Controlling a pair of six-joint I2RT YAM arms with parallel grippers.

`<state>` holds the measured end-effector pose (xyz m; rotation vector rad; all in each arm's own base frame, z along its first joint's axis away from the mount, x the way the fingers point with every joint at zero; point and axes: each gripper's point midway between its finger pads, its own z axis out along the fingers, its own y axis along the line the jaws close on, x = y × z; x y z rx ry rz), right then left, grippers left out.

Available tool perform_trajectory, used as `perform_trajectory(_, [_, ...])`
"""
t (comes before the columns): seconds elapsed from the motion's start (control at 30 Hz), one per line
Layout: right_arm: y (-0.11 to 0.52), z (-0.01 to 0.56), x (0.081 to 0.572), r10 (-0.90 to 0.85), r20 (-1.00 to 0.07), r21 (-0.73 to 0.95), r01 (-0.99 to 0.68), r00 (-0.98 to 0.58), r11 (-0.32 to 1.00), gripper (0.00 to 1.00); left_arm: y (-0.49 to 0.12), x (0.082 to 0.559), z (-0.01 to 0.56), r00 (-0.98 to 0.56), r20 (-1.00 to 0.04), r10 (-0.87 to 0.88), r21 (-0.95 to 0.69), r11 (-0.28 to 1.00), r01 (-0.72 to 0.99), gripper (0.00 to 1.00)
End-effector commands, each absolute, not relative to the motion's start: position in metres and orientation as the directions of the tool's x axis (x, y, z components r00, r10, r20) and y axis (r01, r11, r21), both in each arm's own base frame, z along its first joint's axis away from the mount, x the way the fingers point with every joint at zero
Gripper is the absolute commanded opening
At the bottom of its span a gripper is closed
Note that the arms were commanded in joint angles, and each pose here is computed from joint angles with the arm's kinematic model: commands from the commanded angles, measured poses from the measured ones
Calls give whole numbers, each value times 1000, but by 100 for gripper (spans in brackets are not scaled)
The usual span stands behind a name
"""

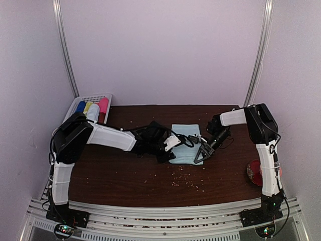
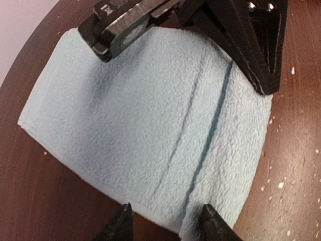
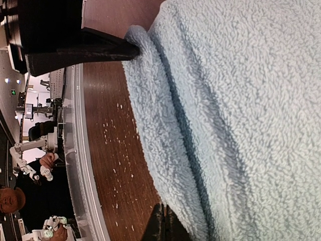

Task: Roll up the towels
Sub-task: Roll the towel at the center of the board.

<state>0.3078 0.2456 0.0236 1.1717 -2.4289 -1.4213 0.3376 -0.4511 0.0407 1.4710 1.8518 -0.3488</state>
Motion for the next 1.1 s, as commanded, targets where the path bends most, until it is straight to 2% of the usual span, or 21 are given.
perform_trajectory(0.0, [233, 6, 307, -693, -257, 759, -585, -674, 288, 0, -440, 347, 95, 37, -739, 672, 364, 352, 862, 53])
perform_trajectory(0.13, [234, 9, 306, -692, -261, 764, -582, -674, 279, 0, -428, 339, 122, 204, -724, 659, 504, 304, 808, 59])
perform_trajectory(0.33, [235, 17, 304, -688, -273, 777, -575, -673, 254, 0, -418, 290, 115, 491, -586, 644, 719, 134, 682, 62])
perform_trajectory(0.4, [234, 19, 304, -684, -273, 785, -568, -676, 248, 0, -424, 275, 107, 548, -531, 646, 759, 75, 647, 60])
perform_trajectory(0.47, [234, 21, 304, -683, -275, 787, -567, -676, 244, 0, -433, 261, 97, 597, -470, 650, 790, 8, 613, 54])
perform_trajectory(0.67, [235, 26, 303, -687, -278, 798, -560, -671, 224, 0, -446, 252, 68, 668, -316, 673, 863, -90, 498, 36])
perform_trajectory(0.87, [236, 33, 305, -687, -294, 795, -569, -665, 210, 0, -449, 254, 47, 690, -237, 684, 868, -169, 466, 30])
perform_trajectory(1.07, [236, 34, 307, -687, -296, 791, -573, -664, 213, 0, -449, 269, 26, 668, -190, 719, 863, -202, 463, 30])
